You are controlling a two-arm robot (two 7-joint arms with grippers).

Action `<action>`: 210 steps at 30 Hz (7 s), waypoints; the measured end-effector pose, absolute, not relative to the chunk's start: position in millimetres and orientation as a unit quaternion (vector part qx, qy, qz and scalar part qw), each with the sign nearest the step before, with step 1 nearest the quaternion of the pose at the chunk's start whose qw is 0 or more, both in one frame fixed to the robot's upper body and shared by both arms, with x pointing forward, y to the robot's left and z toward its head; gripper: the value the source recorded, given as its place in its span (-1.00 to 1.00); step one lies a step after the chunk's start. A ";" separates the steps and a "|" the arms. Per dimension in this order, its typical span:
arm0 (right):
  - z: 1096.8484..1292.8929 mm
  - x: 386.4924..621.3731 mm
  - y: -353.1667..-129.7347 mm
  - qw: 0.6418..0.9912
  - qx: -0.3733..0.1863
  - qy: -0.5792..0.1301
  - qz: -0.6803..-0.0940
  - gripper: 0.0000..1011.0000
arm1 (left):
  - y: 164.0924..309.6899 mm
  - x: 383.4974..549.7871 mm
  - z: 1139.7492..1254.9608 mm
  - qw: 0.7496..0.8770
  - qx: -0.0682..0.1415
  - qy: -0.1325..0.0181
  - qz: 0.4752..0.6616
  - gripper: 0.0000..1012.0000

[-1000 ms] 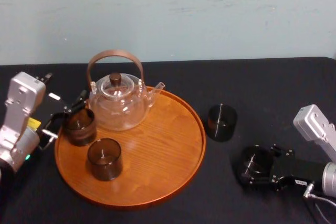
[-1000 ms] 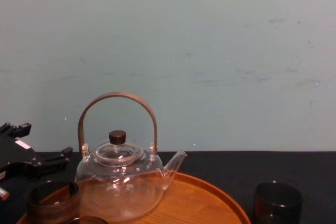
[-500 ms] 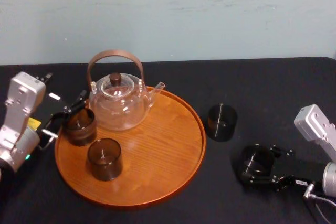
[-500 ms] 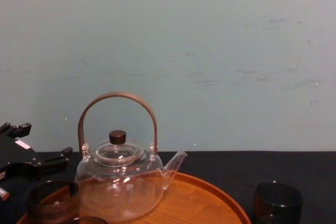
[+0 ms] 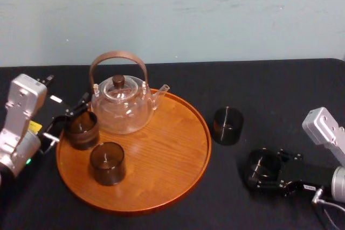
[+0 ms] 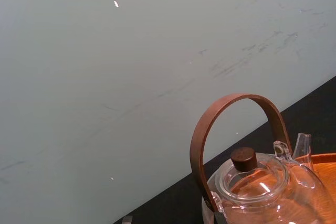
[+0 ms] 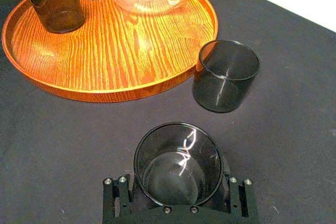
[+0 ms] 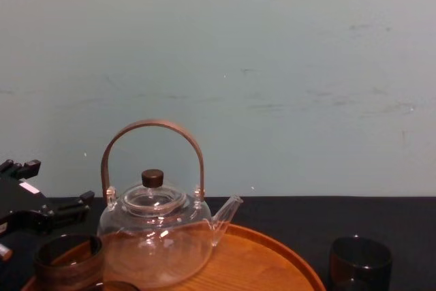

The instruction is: Pick up the glass from the table and place it on the tray.

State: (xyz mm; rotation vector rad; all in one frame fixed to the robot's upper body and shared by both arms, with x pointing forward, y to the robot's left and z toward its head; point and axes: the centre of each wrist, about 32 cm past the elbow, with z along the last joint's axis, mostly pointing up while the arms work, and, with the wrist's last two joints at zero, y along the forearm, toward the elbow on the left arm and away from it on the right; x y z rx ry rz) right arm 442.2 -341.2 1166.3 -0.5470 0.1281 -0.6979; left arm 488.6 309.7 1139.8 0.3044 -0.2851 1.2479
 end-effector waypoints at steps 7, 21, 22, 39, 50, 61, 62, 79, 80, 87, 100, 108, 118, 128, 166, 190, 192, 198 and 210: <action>1171.8 442.6 -343.5 0.907 -0.248 0.057 -0.335 0.79 | 309.7 488.6 1139.8 0.791 0.141 -0.132 0.580 0.98; 1188.7 463.5 -332.3 0.919 -0.219 0.020 -0.326 0.79 | 309.7 488.6 1139.8 0.791 0.141 -0.132 0.580 0.98; 1189.4 465.3 -330.7 0.920 -0.218 0.018 -0.325 0.79 | 309.6 488.6 1139.8 0.791 0.141 -0.132 0.580 0.98; 1195.5 498.7 -288.9 0.936 -0.197 -0.015 -0.289 0.79 | 309.7 488.6 1139.8 0.791 0.141 -0.132 0.580 0.98; 1192.3 511.5 -260.0 0.947 -0.182 -0.018 -0.263 0.79 | 309.7 488.6 1139.7 0.791 0.141 -0.132 0.580 0.98; 1186.8 515.2 -238.4 0.957 -0.169 -0.016 -0.237 0.79 | 309.7 488.6 1139.8 0.791 0.141 -0.132 0.580 0.98; 1186.0 515.4 -235.9 0.958 -0.169 -0.016 -0.233 0.79 | 309.7 488.6 1139.8 0.791 0.141 -0.132 0.580 0.98; 1166.4 520.3 -223.4 0.960 -0.179 -0.007 -0.216 0.79 | 309.7 488.6 1139.8 0.791 0.141 -0.132 0.580 0.98; 1164.4 520.9 -222.9 0.959 -0.180 -0.005 -0.217 0.79 | 309.7 488.6 1139.8 0.791 0.141 -0.132 0.580 0.98; 1155.9 523.5 -221.3 0.959 -0.185 0.002 -0.217 0.79 | 309.7 488.6 1139.8 0.791 0.142 -0.132 0.580 0.98; 1147.8 524.8 -221.4 0.958 -0.191 0.011 -0.215 0.79 | 309.7 488.6 1139.8 0.791 0.141 -0.132 0.580 0.98; 1144.5 523.8 -221.7 0.956 -0.196 0.016 -0.216 0.79 | 309.7 488.6 1139.8 0.791 0.141 -0.132 0.580 0.98; 1141.6 523.5 -220.9 0.955 -0.202 0.020 -0.219 0.79 | 309.7 488.6 1139.8 0.791 0.141 -0.132 0.580 0.98; 1140.7 523.3 -220.7 0.952 -0.210 0.014 -0.221 0.79 | 309.7 488.6 1139.8 0.791 0.141 -0.132 0.580 0.98; 1146.9 521.0 -229.5 0.956 -0.196 0.019 -0.217 0.98 | 309.7 488.6 1139.8 0.791 0.141 -0.132 0.580 0.98; 1174.7 482.9 -299.4 0.953 -0.182 0.009 -0.241 0.98 | 309.7 488.6 1139.8 0.791 0.142 -0.132 0.580 0.98; 1178.7 479.4 -306.7 0.954 -0.177 0.004 -0.243 0.98 | 309.7 488.6 1139.8 0.791 0.141 -0.132 0.580 0.98; 1186.8 471.1 -324.3 0.951 -0.163 -0.004 -0.263 0.98 | 309.7 488.6 1139.8 0.791 0.142 -0.132 0.580 0.98; 1187.3 468.9 -337.1 0.920 -0.155 0.016 -0.360 0.98 | 309.7 488.6 1139.8 0.791 0.142 -0.132 0.580 0.98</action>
